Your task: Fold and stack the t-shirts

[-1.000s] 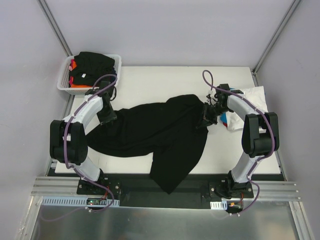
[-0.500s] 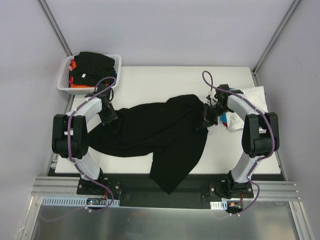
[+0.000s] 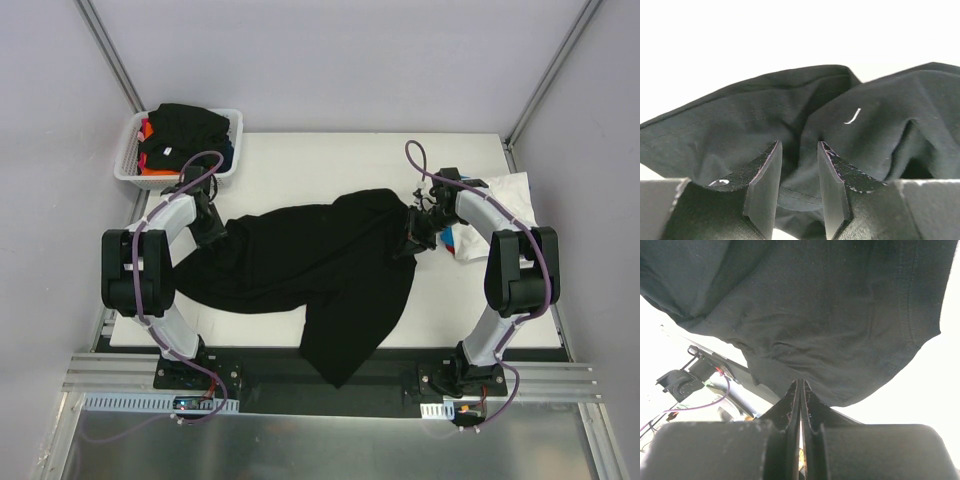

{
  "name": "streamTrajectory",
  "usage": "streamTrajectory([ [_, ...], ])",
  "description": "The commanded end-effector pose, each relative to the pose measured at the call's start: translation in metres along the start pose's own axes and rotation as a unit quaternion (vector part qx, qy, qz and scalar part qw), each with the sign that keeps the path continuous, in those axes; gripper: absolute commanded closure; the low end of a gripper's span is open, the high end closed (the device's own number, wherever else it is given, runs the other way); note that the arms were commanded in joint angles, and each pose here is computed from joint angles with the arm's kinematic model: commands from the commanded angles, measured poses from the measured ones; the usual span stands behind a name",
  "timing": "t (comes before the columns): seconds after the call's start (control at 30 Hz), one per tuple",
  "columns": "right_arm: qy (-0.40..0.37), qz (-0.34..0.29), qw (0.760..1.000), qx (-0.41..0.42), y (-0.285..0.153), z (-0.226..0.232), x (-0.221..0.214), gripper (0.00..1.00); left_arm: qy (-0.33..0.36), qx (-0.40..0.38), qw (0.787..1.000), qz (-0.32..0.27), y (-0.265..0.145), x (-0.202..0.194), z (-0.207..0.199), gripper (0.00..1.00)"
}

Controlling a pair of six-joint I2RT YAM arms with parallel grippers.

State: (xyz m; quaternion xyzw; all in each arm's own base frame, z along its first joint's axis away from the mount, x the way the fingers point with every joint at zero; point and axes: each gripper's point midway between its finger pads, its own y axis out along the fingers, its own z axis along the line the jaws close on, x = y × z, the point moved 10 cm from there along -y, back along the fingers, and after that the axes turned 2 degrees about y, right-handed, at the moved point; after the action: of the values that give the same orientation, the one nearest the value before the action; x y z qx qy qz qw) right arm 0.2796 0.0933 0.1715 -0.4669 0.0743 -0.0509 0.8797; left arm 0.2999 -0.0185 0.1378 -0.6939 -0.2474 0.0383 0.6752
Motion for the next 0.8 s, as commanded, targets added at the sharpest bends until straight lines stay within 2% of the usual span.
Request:
streamTrajectory([
  [0.0,-0.016,-0.014,1.000,0.005,-0.014,0.010,-0.002,0.99,0.002,0.017,1.000,-0.001,0.001,-0.003,0.006,0.66],
  [0.27,-0.017,-0.013,1.000,-0.001,-0.016,0.010,-0.003,0.99,0.003,-0.029,1.000,0.011,0.009,-0.004,-0.002,0.66],
  [0.4,-0.018,-0.013,1.000,-0.001,-0.015,0.010,-0.004,0.99,-0.009,-0.068,0.998,0.015,0.008,-0.005,-0.009,0.73],
  [0.77,-0.019,-0.012,1.000,0.000,-0.015,0.011,-0.003,0.99,-0.011,-0.117,0.993,0.006,-0.006,0.000,-0.017,0.73],
])
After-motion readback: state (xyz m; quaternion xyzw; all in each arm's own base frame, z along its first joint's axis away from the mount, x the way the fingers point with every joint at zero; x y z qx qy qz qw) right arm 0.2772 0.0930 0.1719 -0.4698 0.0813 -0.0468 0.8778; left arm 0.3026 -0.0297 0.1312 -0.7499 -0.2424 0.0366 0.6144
